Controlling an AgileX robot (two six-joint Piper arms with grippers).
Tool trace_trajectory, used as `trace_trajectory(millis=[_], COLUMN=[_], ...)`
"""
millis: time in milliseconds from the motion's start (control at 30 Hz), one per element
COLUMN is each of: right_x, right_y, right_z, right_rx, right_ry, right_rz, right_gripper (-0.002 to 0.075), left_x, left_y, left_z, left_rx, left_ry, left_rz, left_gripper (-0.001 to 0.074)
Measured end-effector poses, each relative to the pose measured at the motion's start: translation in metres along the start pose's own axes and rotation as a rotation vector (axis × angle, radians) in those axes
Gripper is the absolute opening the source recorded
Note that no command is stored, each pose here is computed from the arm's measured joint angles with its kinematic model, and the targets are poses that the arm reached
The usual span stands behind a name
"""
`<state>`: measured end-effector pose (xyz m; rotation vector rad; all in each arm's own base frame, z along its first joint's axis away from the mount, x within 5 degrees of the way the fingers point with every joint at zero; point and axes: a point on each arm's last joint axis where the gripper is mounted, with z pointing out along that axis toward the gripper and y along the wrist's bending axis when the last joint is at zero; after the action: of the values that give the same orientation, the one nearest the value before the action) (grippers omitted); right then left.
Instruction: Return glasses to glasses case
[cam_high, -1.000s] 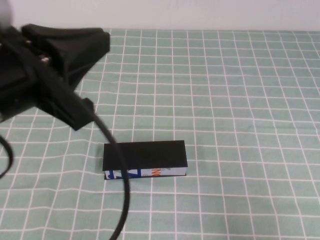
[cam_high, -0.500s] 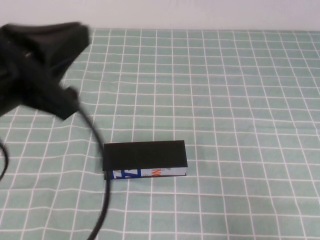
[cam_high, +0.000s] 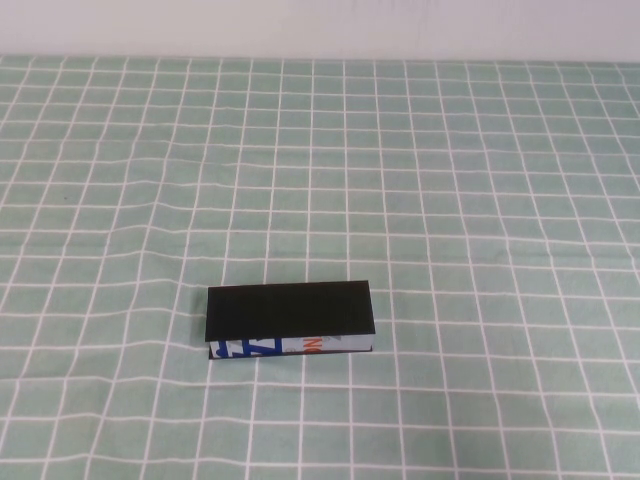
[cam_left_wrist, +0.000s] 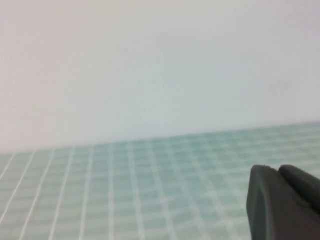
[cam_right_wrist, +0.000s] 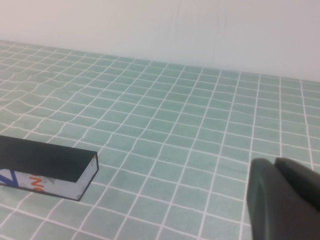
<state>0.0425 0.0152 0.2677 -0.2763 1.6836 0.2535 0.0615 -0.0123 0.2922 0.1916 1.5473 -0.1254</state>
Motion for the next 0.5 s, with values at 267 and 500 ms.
trace_trajectory(millis=[267, 500], right_x=[0.000, 0.000], right_y=[0.000, 0.000], right_z=[0.000, 0.000], right_rx=[0.000, 0.000], right_ry=[0.000, 0.000], right_rz=[0.000, 0.000], right_gripper=[-0.0013, -0.0013], left_x=[0.085, 0.118], left_y=[0.002, 0.001], left_z=[-0.011, -0.012], left_rx=[-0.118, -0.126], left_ry=[0.126, 0.298], left_rz=[-0.055, -0.081], left_gripper=[-0.0006, -0.0006])
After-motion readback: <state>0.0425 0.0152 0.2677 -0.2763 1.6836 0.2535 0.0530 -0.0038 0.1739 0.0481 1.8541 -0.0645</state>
